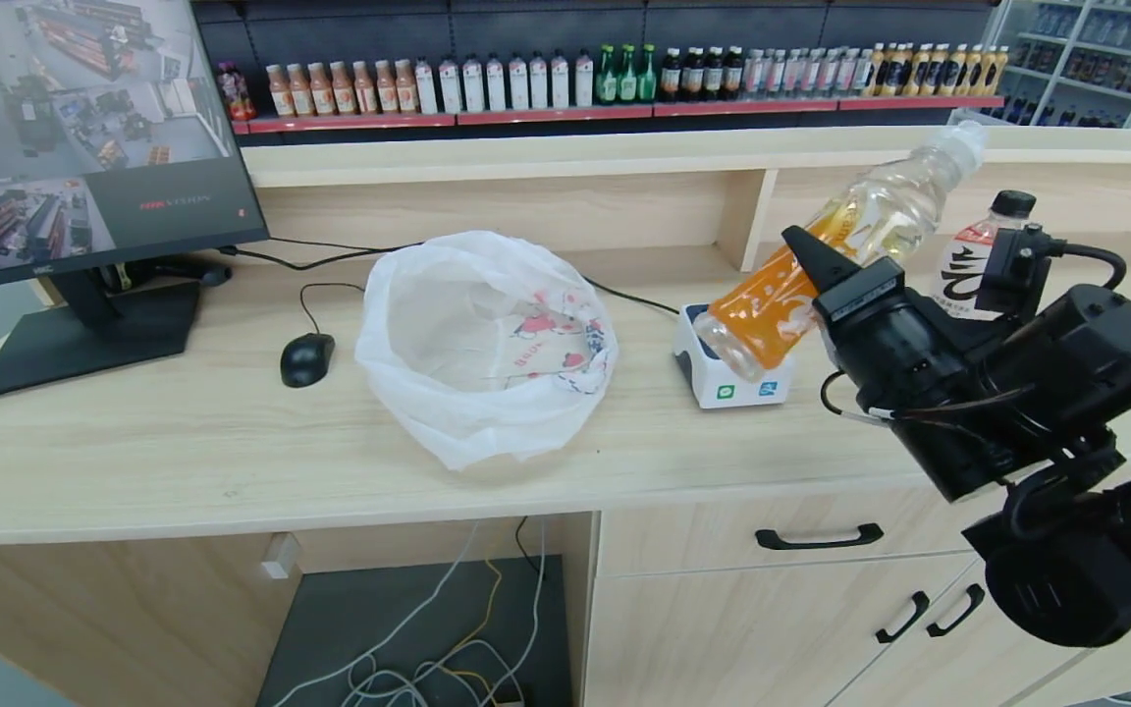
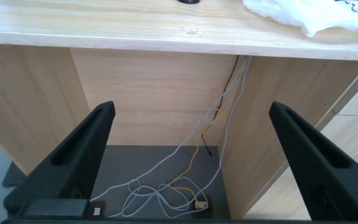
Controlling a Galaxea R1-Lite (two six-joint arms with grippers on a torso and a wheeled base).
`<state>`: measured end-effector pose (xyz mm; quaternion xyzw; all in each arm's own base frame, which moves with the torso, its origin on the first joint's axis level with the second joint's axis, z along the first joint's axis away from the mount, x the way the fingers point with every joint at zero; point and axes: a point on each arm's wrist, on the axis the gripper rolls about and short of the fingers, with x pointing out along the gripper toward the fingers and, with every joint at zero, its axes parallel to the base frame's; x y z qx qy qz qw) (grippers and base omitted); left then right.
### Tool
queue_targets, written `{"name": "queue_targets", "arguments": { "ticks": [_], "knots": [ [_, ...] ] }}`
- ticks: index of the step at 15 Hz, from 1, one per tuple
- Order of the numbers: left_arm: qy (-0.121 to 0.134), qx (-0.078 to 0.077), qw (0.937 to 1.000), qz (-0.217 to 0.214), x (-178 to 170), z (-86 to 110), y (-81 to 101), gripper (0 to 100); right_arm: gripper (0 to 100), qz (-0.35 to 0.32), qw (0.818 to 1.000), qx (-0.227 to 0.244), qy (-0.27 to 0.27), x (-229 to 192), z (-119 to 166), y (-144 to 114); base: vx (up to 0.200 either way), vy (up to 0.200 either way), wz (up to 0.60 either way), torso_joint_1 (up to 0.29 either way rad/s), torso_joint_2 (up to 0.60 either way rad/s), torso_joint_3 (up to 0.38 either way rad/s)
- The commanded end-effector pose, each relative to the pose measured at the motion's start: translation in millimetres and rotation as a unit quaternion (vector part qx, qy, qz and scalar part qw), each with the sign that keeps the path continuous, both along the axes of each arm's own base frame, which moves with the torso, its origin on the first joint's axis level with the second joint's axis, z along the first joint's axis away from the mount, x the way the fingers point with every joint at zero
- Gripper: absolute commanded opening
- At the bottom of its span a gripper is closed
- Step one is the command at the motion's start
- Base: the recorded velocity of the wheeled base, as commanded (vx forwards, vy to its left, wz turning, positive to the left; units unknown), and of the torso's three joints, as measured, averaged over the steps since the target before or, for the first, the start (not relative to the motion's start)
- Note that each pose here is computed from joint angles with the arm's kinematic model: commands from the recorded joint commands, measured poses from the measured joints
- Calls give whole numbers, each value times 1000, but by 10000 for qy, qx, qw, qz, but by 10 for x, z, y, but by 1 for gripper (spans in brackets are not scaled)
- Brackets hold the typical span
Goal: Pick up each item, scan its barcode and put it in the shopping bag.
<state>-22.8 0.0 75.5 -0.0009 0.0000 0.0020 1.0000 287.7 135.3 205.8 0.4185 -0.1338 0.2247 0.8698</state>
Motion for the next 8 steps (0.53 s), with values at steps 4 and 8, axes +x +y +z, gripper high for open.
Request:
{"name": "queue_targets", "arguments": {
  "ticks": [4, 8],
  "knots": [
    [0, -7, 10000, 10, 0, 0, 0, 100, 0, 241, 9954, 857, 359, 313, 127, 13, 0, 0, 0, 0, 0, 0],
    [0, -7, 10000, 3, 0, 0, 0, 100, 0, 166, 9897, 1191, 773, 592, 100, -63, 0, 0, 0, 0, 0, 0]
  ]
}}
